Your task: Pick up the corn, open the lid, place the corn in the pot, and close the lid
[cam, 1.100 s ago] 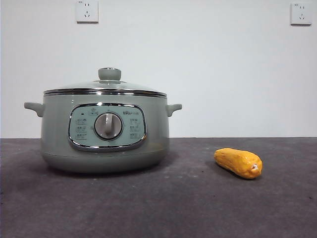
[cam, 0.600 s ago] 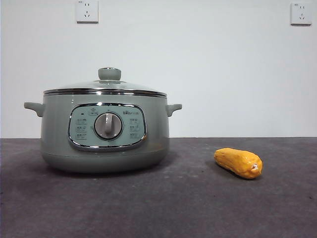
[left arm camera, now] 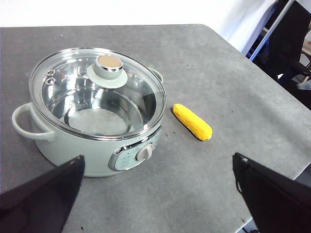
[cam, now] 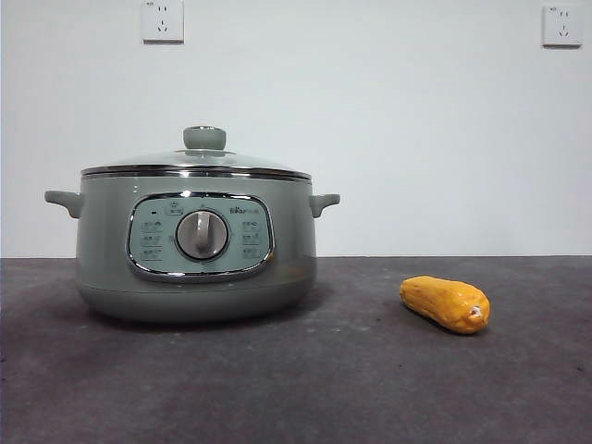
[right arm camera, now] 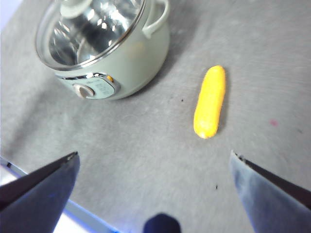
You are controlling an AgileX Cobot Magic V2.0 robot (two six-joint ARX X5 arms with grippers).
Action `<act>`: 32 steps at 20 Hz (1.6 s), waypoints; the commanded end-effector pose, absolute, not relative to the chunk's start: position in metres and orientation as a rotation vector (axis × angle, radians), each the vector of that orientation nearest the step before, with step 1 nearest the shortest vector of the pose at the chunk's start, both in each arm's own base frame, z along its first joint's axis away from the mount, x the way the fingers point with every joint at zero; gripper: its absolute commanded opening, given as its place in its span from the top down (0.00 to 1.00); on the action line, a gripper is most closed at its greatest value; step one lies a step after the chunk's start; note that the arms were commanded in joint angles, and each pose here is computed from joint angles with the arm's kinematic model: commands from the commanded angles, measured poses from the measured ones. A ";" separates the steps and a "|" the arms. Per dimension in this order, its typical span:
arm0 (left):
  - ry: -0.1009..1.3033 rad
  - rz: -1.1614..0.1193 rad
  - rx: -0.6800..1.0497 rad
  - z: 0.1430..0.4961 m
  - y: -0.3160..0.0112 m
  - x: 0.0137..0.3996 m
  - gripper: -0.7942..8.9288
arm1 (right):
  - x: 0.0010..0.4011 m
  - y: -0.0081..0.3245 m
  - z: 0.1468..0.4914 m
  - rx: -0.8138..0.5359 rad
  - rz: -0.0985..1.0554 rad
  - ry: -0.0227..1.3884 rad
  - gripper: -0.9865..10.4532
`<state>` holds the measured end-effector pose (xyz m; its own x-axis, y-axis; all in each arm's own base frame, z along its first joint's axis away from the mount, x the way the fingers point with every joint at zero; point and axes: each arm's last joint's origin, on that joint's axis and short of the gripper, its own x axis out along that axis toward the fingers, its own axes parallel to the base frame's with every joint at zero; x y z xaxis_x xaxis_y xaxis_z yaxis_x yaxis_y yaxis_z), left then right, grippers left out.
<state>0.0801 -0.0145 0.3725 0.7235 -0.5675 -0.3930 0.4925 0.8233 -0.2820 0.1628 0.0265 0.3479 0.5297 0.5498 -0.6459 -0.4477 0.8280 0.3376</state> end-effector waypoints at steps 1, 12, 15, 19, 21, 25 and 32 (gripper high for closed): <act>0.478 -0.594 -0.159 0.374 -0.015 0.081 0.24 | 0.197 0.039 0.332 0.112 0.592 0.878 0.39; 0.500 -0.593 -0.167 0.372 -0.014 0.089 0.24 | 0.288 0.108 0.219 -0.158 0.429 1.191 0.40; 0.508 -0.591 -0.173 0.372 -0.014 0.091 0.24 | 0.296 0.114 0.204 -0.151 0.400 1.217 0.48; 0.514 -0.591 -0.175 0.371 -0.014 0.093 0.24 | 0.301 0.117 0.188 -0.160 0.389 1.260 0.48; 0.513 -0.591 -0.175 0.372 -0.014 0.095 0.24 | 0.303 0.117 0.180 -0.164 0.386 1.287 0.48; 0.513 -0.591 -0.175 0.372 -0.014 0.097 0.24 | 0.307 0.119 0.168 -0.155 0.373 1.318 0.52; 0.527 -0.590 -0.179 0.370 -0.014 0.104 0.24 | 0.308 0.120 0.167 -0.147 0.383 1.304 0.81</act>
